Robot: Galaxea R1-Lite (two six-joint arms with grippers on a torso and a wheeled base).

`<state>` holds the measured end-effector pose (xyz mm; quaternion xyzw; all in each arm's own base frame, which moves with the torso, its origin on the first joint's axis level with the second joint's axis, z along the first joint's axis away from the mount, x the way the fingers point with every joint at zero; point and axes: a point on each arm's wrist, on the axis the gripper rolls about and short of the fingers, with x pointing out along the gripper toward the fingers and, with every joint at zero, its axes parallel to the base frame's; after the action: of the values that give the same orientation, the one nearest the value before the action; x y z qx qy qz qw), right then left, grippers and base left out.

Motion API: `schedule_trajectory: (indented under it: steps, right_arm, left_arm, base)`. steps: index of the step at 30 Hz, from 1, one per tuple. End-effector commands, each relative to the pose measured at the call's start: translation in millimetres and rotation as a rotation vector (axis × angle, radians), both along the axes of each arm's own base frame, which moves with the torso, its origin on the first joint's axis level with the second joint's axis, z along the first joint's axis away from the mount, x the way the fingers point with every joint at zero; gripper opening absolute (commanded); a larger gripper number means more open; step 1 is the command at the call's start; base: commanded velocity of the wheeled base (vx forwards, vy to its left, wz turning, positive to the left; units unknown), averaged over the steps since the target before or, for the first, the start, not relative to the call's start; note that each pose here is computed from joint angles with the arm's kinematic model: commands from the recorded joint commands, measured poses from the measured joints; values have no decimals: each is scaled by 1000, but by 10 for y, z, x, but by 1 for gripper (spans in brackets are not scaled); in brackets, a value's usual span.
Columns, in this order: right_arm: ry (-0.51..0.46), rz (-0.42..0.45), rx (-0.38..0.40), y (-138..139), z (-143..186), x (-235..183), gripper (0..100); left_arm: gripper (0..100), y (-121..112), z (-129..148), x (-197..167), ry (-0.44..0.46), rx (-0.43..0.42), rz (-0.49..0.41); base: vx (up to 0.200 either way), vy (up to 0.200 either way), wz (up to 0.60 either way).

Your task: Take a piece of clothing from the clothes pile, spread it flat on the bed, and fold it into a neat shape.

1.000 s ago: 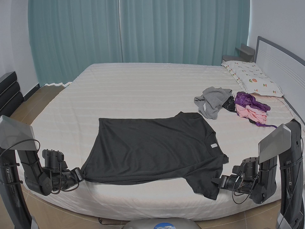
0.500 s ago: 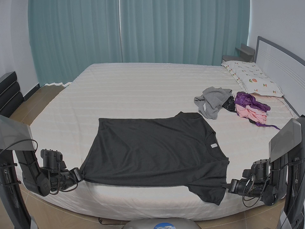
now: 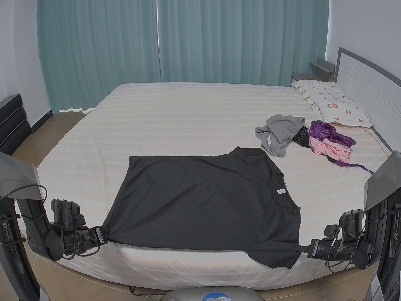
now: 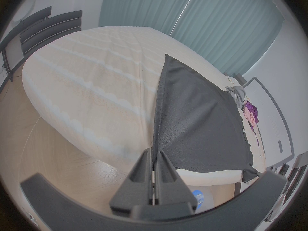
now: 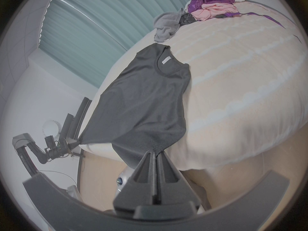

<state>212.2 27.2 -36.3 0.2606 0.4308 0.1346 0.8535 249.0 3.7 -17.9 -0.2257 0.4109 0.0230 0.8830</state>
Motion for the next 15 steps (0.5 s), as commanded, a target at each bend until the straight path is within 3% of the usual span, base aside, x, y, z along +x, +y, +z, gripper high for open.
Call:
schedule_trajectory:
  steps: [1,8,15]
  right_arm:
    - [32,30,-32,-18,13,-84,0]
    - [107,88,-84,-32,-10,-187,0]
    - [103,110,-112,-62,55,-226,0]
  left_arm:
    - [0,1,-6,-48,11,6,-4]
    - [0,-5,-33,-135,35,47,-56]
    - [0,-15,-67,-243,72,81,-104]
  base:
    - [0,0,0]
    - [0,0,0]
    - [0,0,0]
